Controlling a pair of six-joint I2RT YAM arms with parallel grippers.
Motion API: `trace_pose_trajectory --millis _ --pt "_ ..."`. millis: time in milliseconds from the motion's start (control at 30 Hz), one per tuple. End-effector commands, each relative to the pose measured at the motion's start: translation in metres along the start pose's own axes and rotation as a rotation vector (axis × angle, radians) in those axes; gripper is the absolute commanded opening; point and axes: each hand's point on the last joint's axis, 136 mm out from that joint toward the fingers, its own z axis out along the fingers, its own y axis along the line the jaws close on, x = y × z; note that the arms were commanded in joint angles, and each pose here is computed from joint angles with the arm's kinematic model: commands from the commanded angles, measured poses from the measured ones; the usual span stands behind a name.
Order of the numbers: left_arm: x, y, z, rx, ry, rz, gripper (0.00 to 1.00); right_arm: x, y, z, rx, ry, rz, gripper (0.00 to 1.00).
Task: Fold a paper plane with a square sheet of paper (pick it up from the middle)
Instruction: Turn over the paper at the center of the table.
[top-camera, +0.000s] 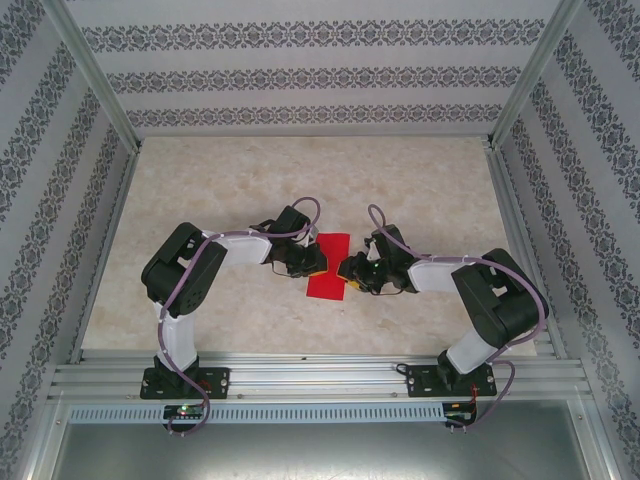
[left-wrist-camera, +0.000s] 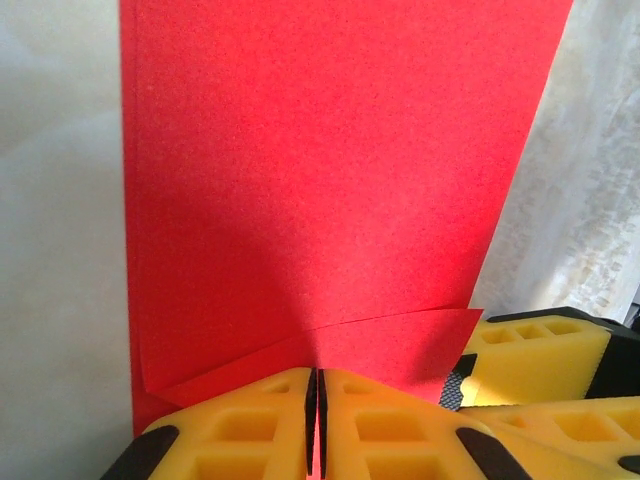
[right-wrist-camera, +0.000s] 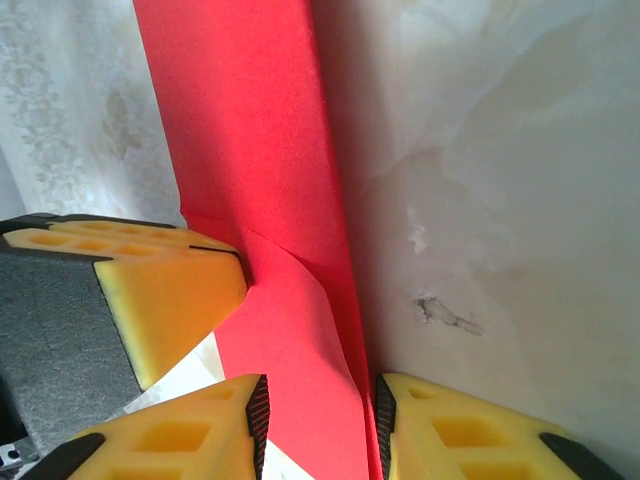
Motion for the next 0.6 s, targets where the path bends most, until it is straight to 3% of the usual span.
trace_pose_trajectory --millis 0,567 --pt "0.0028 0.0191 -0.0046 -0.071 -0.005 -0.023 0.14 -0.0035 0.0107 0.0038 -0.068 -0.013 -0.028 0.36" --pt "-0.0008 0.0115 -0.0090 -0.047 -0.030 -0.025 0.15 -0.0002 0.0102 -0.0018 -0.090 -0.033 -0.071 0.31"
